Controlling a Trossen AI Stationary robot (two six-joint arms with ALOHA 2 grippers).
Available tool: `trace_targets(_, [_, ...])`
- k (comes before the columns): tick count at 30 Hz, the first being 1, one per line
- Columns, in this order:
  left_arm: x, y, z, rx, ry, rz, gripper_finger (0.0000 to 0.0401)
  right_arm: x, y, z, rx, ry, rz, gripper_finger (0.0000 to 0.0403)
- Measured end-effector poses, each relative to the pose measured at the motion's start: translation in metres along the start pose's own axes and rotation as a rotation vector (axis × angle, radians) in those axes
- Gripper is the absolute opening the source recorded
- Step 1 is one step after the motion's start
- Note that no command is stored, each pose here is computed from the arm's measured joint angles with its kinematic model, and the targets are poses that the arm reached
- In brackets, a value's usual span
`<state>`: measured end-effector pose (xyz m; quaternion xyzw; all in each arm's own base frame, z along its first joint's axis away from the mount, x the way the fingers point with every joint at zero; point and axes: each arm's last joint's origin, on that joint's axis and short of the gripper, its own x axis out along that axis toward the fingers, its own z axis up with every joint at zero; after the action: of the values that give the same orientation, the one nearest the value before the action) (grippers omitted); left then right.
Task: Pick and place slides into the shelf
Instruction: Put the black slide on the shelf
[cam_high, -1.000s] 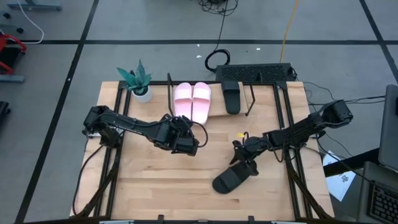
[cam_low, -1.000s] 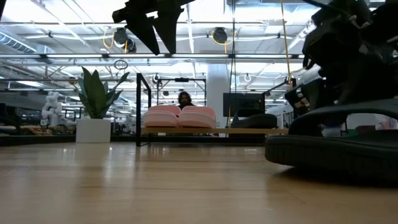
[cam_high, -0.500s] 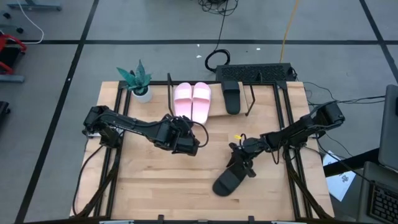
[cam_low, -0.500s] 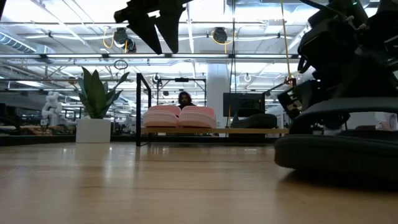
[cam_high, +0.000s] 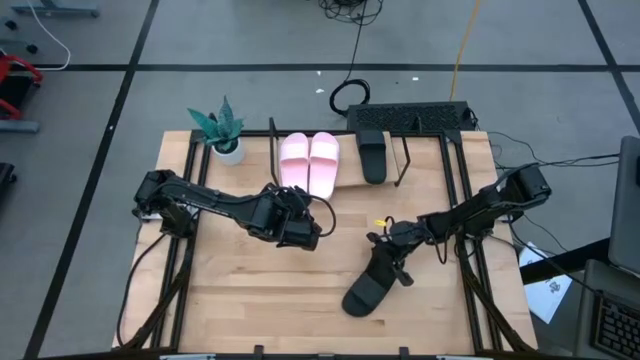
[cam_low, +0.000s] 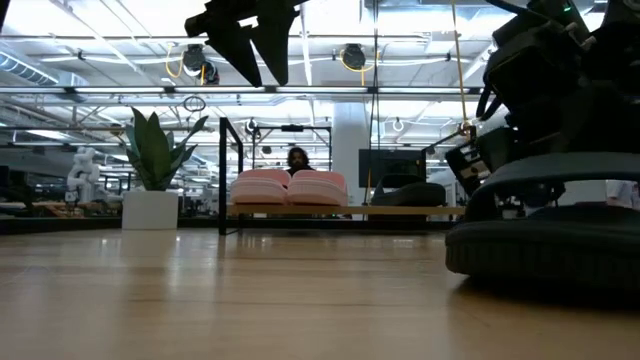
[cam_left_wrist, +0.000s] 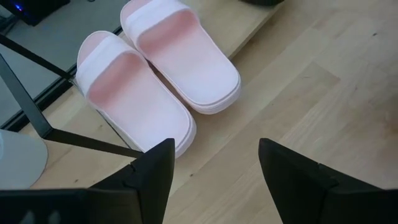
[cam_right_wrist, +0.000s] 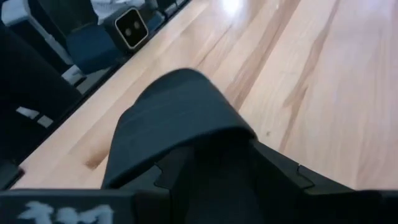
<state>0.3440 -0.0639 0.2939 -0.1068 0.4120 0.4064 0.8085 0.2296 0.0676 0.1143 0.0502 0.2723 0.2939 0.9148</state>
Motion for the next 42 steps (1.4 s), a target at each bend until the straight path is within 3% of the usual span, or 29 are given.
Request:
trace_targets(14, [0.0, -0.001, 0.001, -0.008, -0.013, -0.001, 0.0237, -0.004, -0.009, 0.006, 0.014, -0.043, 0.039, 0.0141])
trace_targets(18, [0.0, -0.006, 0.004, -0.043, -0.026, -0.054, 0.0237, -0.004, -0.008, 0.005, 0.054, -0.033, 0.085, 0.0141])
trace_targets(21, [-0.002, -0.01, 0.004, 0.0, -0.006, -0.112, 0.0237, -0.004, -0.008, 0.003, 0.081, -0.012, 0.089, 0.0141])
trace_targets(42, [-0.003, -0.012, 0.002, 0.047, -0.004, -0.124, 0.0237, -0.007, -0.008, 0.006, 0.46, 0.029, 0.238, 0.0141])
